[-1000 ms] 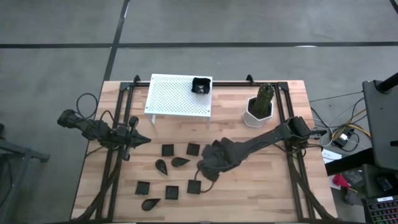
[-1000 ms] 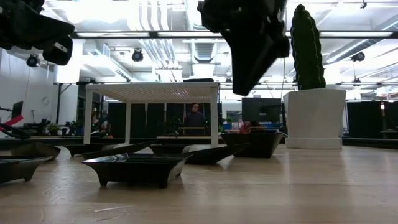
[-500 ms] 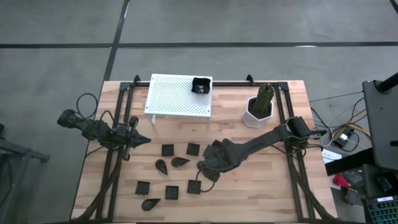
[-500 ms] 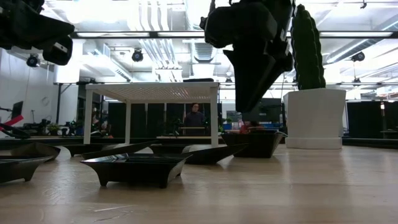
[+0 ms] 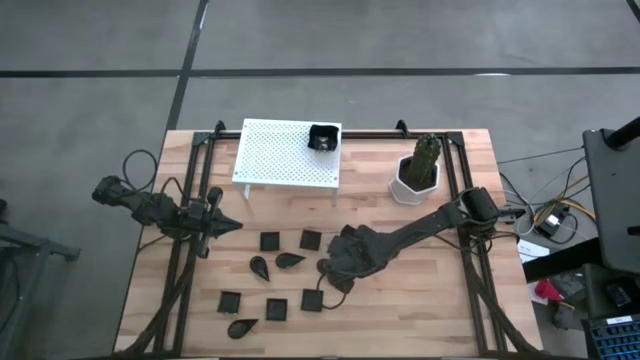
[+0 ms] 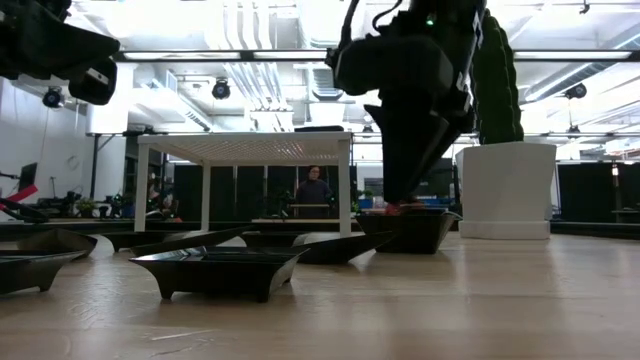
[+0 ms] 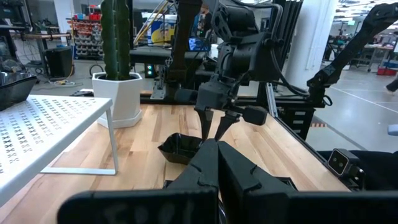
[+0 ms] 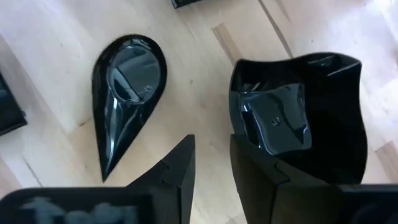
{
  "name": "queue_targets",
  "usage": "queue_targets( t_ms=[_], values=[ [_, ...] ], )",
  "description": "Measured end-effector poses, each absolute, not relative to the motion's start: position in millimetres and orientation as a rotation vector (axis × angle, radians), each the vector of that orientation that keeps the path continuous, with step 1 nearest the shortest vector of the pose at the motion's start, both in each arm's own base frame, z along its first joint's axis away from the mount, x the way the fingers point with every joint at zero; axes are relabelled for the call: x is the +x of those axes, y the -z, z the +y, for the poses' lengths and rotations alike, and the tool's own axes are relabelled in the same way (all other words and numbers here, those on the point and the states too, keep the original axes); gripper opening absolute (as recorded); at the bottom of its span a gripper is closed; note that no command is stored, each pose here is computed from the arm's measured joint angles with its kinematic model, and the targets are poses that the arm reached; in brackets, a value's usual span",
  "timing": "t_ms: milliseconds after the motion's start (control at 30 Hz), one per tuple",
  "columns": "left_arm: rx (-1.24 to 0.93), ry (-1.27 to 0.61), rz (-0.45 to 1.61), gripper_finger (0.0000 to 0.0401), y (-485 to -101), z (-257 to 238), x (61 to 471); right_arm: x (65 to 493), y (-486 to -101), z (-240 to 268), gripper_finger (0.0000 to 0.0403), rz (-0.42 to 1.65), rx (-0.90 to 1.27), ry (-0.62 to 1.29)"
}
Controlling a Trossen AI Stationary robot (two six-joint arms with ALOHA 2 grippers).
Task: Pick & Place Mini shaped plates
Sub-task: Stack the distorted square plate on top of the other distorted square plates on the shelf
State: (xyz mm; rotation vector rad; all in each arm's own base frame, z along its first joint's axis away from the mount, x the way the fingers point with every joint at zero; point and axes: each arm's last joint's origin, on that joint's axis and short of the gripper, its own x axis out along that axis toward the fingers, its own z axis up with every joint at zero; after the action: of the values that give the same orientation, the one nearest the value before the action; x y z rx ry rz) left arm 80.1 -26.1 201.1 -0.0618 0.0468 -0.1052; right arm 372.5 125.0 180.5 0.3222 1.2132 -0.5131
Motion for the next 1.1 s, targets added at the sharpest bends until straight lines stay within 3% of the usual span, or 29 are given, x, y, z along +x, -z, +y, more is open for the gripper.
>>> queue_targets(
  t_ms=[233, 833, 1100],
  values=[
    [-0.062, 0.105, 0.046, 0.0, -201.1, -26.1, 80.0, 368.6, -171.2, 123.7, 0.01, 1.226, 0.318, 0.52],
    [-0.062, 0.105, 0.047, 0.0, -201.1, -26.1, 80.1, 368.9, -170.3, 122.7, 0.0064, 1.216, 0.237, 0.499],
    [-0.062, 0.105, 0.047, 0.0, -201.1, -26.1, 80.0, 375.1, -180.2, 123.9, 0.0082, 1.175, 0.232, 0.494]
  ],
)
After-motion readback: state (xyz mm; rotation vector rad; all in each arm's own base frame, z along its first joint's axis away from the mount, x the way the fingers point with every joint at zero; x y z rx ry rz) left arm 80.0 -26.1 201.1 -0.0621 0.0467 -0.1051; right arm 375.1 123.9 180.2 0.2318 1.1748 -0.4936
